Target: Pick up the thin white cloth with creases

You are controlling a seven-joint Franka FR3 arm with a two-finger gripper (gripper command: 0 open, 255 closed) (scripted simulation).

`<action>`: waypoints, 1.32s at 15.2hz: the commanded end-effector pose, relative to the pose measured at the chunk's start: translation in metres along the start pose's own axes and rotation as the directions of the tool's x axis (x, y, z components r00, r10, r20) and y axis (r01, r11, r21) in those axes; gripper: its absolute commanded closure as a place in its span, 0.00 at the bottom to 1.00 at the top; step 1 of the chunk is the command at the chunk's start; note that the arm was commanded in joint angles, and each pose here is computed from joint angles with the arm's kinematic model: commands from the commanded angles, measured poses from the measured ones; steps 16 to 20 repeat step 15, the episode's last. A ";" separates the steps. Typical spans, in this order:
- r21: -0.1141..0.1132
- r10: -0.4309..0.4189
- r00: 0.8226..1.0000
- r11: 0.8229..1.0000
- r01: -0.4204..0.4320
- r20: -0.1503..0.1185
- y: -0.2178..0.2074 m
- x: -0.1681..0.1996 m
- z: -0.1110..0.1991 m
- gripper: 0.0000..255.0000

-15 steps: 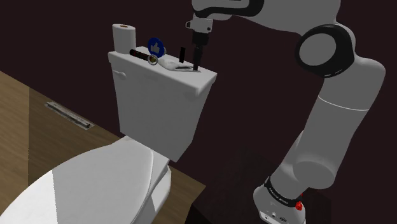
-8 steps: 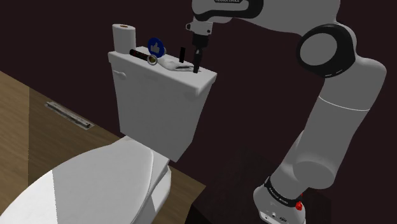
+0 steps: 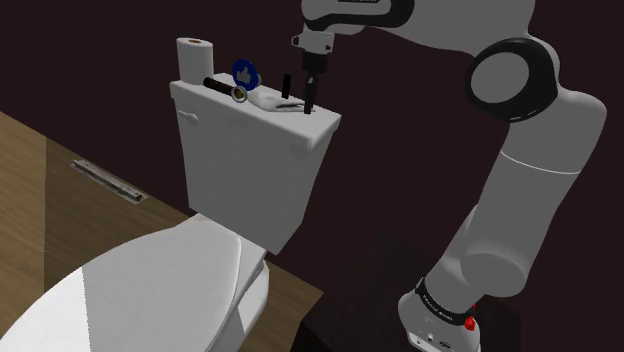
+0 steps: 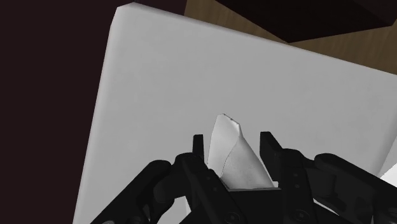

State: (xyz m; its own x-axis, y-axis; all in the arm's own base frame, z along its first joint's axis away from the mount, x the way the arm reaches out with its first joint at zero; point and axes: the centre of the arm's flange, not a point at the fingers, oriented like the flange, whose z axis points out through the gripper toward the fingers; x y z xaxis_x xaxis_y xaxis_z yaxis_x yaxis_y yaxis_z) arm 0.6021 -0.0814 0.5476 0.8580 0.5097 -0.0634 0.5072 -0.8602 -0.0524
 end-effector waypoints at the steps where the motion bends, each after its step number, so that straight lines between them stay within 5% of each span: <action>1: 0.002 -0.001 1.000 1.000 0.000 0.002 -0.001 0.000 -0.007 1.00; 13: 0.002 0.000 1.000 1.000 0.000 0.002 -0.005 -0.004 -0.071 1.00; 20: 0.002 -0.001 1.000 1.000 0.001 0.002 -0.005 -0.004 -0.071 1.00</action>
